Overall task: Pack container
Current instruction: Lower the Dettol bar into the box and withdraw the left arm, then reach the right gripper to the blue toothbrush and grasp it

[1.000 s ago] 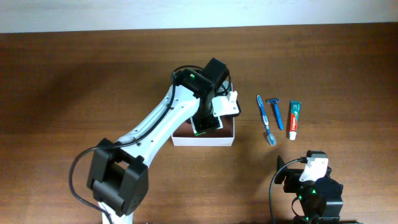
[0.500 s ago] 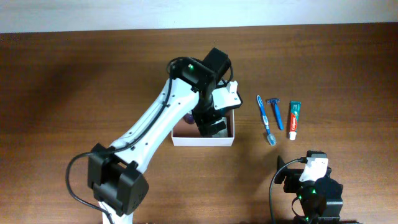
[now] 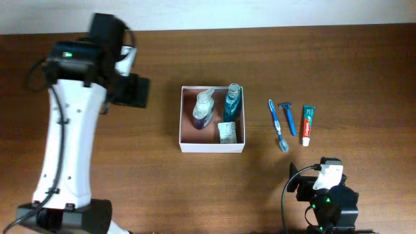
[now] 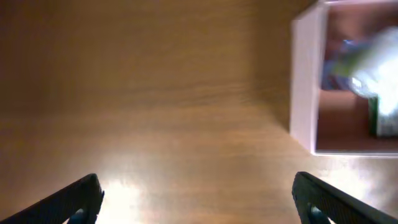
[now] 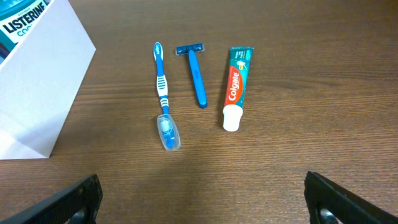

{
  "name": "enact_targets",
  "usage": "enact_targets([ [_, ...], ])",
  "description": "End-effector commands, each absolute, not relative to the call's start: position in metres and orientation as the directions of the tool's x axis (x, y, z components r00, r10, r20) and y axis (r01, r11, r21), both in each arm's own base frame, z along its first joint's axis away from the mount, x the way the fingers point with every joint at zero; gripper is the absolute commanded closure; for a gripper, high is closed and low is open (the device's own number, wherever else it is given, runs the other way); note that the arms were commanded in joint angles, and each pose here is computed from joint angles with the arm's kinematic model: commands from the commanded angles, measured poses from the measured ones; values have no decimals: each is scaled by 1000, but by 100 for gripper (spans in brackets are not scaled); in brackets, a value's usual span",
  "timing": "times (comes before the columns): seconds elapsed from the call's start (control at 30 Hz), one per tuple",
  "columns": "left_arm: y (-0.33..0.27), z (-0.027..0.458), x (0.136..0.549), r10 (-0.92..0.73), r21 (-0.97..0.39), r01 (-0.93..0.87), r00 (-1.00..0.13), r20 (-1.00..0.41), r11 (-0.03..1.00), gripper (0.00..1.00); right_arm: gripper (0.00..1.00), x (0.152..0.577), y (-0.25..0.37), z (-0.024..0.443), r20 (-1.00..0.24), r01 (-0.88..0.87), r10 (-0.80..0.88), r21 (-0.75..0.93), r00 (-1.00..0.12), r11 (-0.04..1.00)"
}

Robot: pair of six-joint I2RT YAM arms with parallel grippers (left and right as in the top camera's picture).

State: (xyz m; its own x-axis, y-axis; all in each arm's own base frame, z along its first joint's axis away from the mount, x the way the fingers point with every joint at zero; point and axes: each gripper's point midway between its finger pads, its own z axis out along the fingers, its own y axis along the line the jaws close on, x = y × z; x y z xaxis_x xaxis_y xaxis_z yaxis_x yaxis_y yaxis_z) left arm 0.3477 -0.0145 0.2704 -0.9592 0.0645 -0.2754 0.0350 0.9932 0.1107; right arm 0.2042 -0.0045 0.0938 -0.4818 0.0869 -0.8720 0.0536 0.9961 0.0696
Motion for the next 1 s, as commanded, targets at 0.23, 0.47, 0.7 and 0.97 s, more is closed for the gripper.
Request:
enact_targets([
  [0.23,38,281,350,-176,50,-203,-927,-332,978,0,1,209,43,125,-814,-78,373,450,-444,889],
  [0.47,37,281,350,-173,50,-201,-927,-333,978,0,2,212,45,204,-847,-123,363,438,-388,891],
  [0.7,37,281,350,-174,50,-202,-927,-333,978,0,1,235,34,232,-657,52,310,381,-688,923],
  [0.97,37,281,350,-174,50,-201,-927,-333,978,0,1,300,30,179,-224,241,321,321,-920,916],
])
